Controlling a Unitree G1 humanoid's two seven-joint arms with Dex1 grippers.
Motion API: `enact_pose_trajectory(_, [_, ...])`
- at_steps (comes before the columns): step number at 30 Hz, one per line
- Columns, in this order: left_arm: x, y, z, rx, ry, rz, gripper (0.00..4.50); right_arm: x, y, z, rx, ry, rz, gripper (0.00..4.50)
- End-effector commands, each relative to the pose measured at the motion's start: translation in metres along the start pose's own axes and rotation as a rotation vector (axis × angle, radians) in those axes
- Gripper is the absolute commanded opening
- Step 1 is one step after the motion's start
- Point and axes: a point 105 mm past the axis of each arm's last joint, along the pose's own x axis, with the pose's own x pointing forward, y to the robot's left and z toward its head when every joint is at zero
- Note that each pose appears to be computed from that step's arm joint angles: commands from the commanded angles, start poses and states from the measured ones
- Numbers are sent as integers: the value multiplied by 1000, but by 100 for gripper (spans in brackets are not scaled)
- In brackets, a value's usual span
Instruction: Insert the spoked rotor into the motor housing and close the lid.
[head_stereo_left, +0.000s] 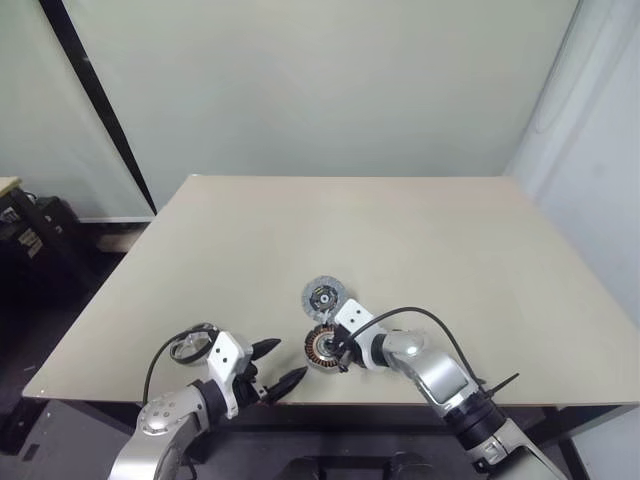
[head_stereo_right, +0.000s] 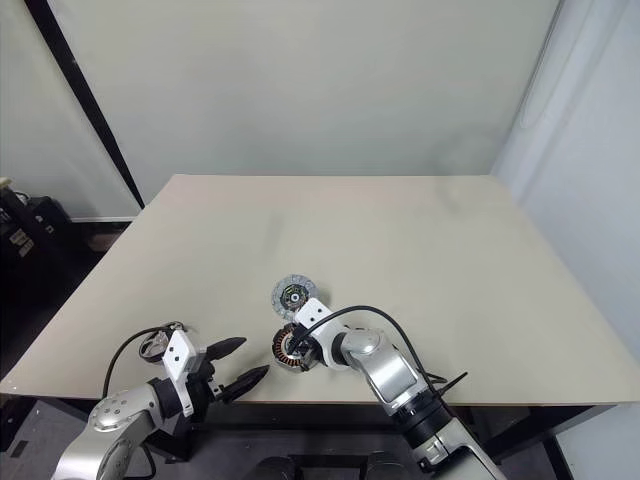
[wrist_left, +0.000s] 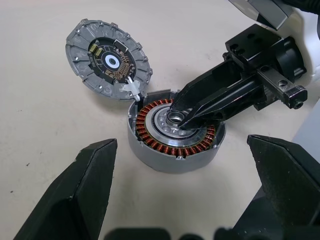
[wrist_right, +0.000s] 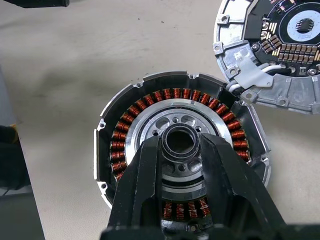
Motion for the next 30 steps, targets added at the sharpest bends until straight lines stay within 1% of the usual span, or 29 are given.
enact_pose_trajectory(1, [0,0,9,27,-33,1,450,-1,1,7,-25,-16,10,79])
enact_pose_trajectory(5, [0,0,8,27,-33,1,450,-1,2,5,-17,-8,17,79])
enact_pose_trajectory(7, [1,0,8,27,-33,-1,450,-2,2,6,-17,-15,11,154])
enact_pose_trajectory(9, [1,0,8,28,-33,-1,450,-3,1,8,-10,-20,4,212])
enact_pose_trajectory(11, [1,0,8,28,-33,-2,450,-4,4,13,10,-38,16,283])
enact_pose_trajectory(18, [2,-1,8,26,-35,-5,450,-12,8,35,7,-99,32,283])
enact_pose_trajectory(21, [2,-2,8,25,-35,-7,450,-16,5,40,-21,-103,17,222])
enact_pose_trajectory(27, [3,-3,8,22,-34,-10,450,-14,1,34,-55,-67,-14,8])
enact_pose_trajectory(30, [3,-3,8,22,-34,-10,450,-11,2,31,-66,-55,-21,3])
